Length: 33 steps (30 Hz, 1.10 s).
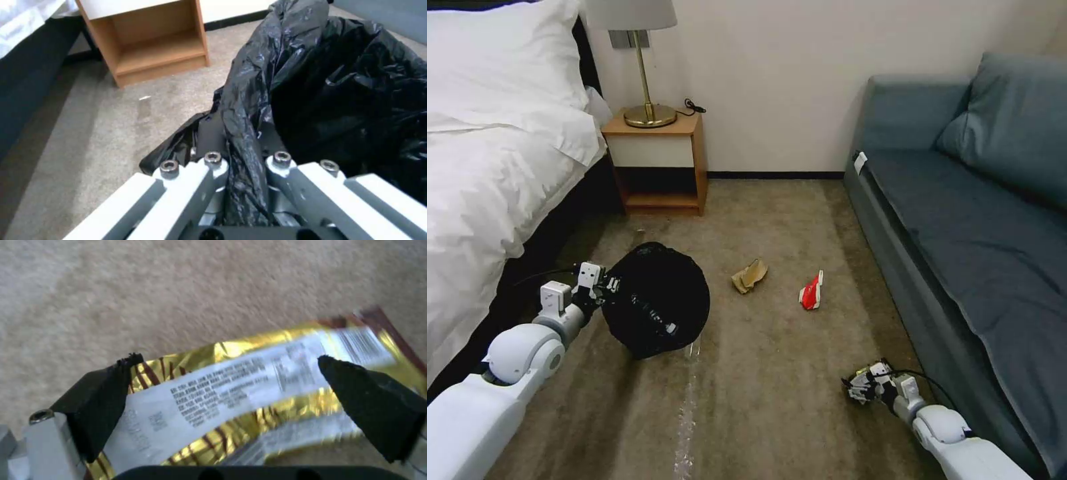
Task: Pick up the trash bin, then pick up the garbage on the floor and place it into the trash bin.
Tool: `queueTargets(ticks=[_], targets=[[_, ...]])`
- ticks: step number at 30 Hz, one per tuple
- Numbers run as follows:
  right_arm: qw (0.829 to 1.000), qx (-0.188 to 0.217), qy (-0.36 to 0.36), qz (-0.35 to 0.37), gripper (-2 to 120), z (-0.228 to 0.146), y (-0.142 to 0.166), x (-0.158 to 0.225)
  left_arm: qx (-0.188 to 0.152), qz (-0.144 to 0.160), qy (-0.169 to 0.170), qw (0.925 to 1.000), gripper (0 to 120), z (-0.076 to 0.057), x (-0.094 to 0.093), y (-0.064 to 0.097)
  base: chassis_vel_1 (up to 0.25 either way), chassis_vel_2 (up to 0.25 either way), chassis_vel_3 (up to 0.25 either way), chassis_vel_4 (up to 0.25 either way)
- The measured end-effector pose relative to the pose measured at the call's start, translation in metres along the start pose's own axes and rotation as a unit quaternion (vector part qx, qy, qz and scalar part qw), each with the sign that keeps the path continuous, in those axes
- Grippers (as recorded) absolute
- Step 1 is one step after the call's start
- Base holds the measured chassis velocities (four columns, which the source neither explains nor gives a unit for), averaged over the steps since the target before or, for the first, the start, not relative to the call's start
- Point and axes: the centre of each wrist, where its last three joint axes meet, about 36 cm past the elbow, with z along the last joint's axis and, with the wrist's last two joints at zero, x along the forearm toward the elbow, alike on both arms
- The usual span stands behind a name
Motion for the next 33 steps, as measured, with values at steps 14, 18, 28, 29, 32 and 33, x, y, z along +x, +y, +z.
queueTargets(ticks=[14, 18, 28, 29, 32, 33], targets=[[1.000, -0.007, 0.002, -0.008, 80, 0.017, 0.011, -0.012, 0.003, 0.003, -0.003, 1.0000, 4, 0.006, -0.001, 0.000, 0.000, 0.000, 0.000, 0.000], [1.000, -0.007, 0.002, -0.013, 67, 0.018, 0.013, -0.015, 0.004, 0.003, -0.003, 1.0000, 4, 0.008, -0.001, 0.002, 0.000, 0.000, 0.000, 0.000], [1.000, -0.012, 0.005, -0.025, 30, 0.020, 0.016, -0.026, 0.010, -0.001, -0.001, 0.9999, 4, 0.013, -0.006, 0.009, 0.000, 0.000, 0.000, 0.000], [1.000, -0.012, 0.005, -0.025, 30, 0.020, 0.016, -0.026, 0.010, -0.001, -0.001, 0.9999, 4, 0.013, -0.006, 0.009, 0.000, 0.000, 0.000, 0.000], [0.999, -0.014, 0.007, -0.032, 7, 0.024, 0.012, -0.028, 0.012, -0.003, 0.000, 0.9999, 4, 0.016, -0.010, 0.013, 0.000, 0.000, 0.000, 0.000], [0.999, -0.014, 0.007, -0.032, 7, 0.024, 0.012, -0.028, 0.012, -0.003, 0.000, 0.9999, 4, 0.016, -0.010, 0.013, 0.000, 0.000, 0.000, 0.000]])
